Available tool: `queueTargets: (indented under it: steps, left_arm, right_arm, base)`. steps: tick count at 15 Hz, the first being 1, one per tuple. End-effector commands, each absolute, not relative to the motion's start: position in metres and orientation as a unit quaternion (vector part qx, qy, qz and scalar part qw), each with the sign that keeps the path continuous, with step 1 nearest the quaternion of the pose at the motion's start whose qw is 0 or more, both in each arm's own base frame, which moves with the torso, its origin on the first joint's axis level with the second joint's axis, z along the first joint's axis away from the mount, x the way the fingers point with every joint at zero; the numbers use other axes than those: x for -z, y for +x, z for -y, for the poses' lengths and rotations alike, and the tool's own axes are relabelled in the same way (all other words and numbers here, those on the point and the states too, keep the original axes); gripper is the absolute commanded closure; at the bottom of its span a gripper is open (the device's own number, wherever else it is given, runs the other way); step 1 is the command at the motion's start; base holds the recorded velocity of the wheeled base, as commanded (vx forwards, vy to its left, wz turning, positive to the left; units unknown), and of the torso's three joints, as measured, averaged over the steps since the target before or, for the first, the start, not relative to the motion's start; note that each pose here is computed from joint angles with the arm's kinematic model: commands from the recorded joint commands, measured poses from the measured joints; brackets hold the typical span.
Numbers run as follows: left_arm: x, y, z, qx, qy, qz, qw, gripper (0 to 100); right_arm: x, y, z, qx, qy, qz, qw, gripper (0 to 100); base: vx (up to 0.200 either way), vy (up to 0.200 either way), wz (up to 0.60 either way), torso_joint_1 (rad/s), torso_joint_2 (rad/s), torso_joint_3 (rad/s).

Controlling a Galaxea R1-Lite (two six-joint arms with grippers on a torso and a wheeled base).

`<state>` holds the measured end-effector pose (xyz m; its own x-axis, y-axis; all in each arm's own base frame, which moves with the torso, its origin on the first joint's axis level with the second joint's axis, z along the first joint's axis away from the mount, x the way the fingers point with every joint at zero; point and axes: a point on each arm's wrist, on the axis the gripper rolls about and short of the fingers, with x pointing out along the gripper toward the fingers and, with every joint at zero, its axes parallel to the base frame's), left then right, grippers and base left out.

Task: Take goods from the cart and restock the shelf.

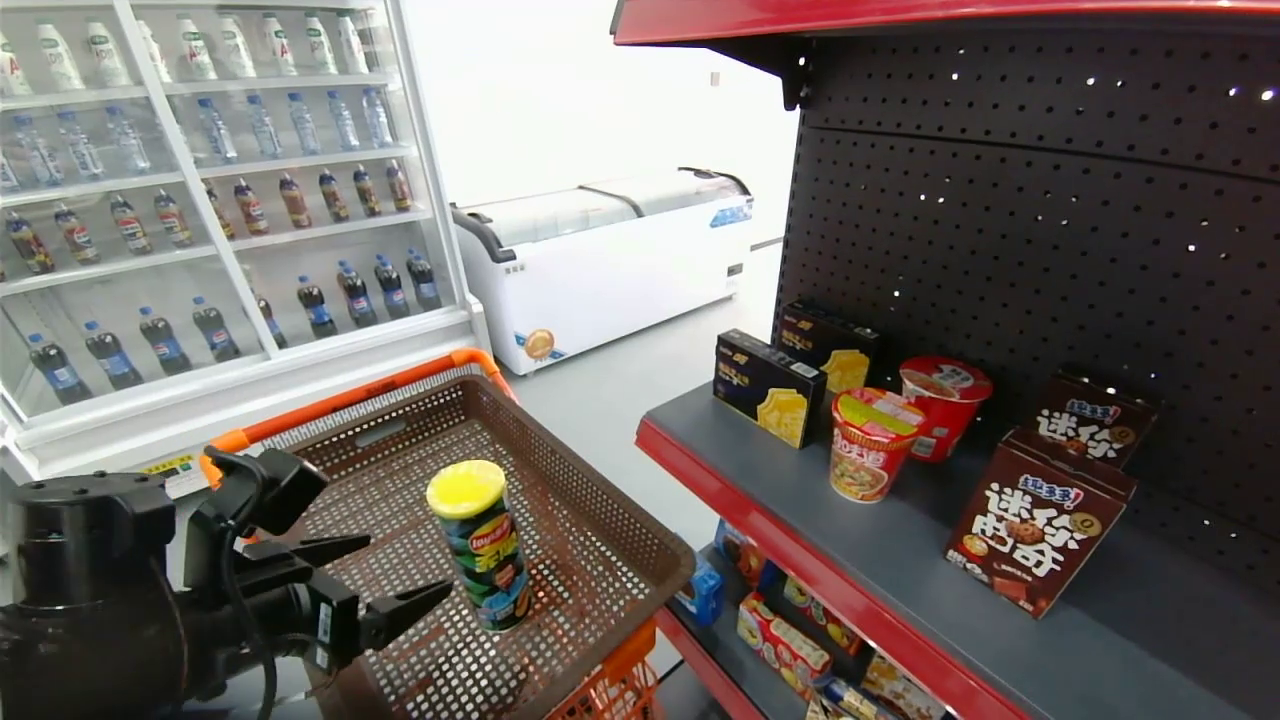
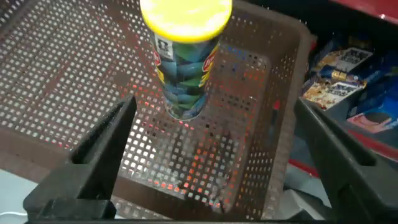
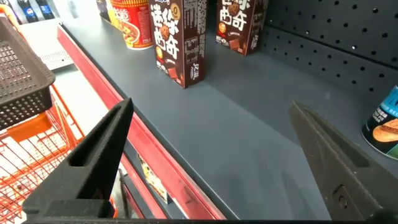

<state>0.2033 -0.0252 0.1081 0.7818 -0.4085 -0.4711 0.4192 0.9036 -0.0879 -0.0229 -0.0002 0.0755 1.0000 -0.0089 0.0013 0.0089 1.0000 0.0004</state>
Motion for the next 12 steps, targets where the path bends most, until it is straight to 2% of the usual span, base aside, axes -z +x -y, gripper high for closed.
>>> queueTargets:
  steps: [1,9,12]
  left_arm:
    - [-0.090,0.222,0.030,0.225,0.008,-0.279,0.933,0]
    - [-0.046,0.259,0.039,0.235,0.011,-0.296,0.926,0]
    - [-0.033,0.271,0.042,0.246,0.040,-0.296,0.922,0]
  right_arm:
    - [-0.075,-0.023,0.000,0.005,0.000,0.000,1.000,0]
    - [-0.075,-0.023,0.000,0.005,0.000,0.000,1.000,0]
    - [-0.075,-0.023,0.000,0.005,0.000,0.000,1.000,0]
  base:
    - [0.000,0.000,0.00,0.000,0.00,0.000]
    - [0.000,0.000,0.00,0.000,0.00,0.000]
    - [0.000,0.000,0.00,0.000,0.00,0.000]
